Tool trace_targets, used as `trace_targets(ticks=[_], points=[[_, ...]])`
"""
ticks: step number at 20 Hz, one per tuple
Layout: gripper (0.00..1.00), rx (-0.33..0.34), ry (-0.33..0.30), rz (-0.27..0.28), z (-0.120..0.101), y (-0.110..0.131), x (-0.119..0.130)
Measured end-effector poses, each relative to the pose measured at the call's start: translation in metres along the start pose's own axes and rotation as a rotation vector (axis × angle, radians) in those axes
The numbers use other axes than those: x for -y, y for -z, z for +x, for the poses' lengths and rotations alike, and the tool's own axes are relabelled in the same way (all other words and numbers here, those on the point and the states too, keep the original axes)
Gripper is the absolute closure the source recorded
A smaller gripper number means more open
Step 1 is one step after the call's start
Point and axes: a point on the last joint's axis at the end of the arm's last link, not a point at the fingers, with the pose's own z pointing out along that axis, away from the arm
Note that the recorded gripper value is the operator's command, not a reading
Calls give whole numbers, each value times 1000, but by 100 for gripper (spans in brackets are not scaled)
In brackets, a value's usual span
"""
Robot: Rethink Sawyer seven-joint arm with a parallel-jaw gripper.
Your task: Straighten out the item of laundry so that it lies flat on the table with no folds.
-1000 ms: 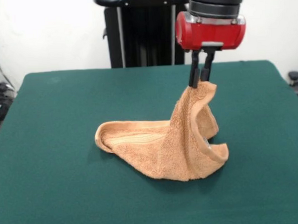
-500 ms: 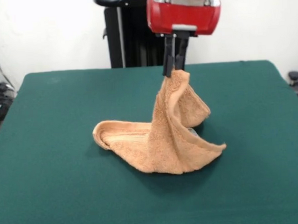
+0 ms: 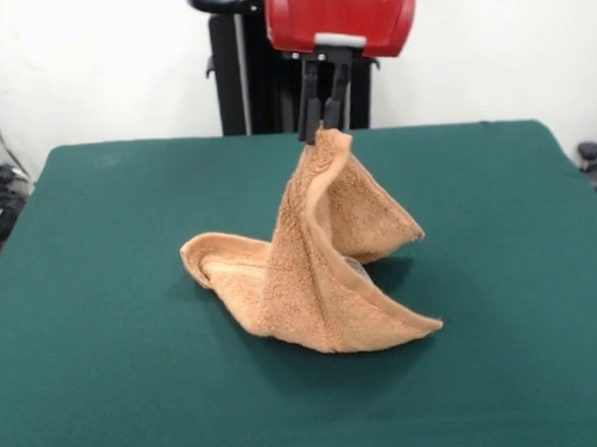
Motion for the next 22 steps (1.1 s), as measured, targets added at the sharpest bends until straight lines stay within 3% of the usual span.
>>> trace_targets(ticks=[7, 15, 22], points=[[100, 1, -41, -24, -5, -7, 25], [100, -6, -110, -91, -5, -21, 60], [100, -5, -172, -151, 1, -36, 111]])
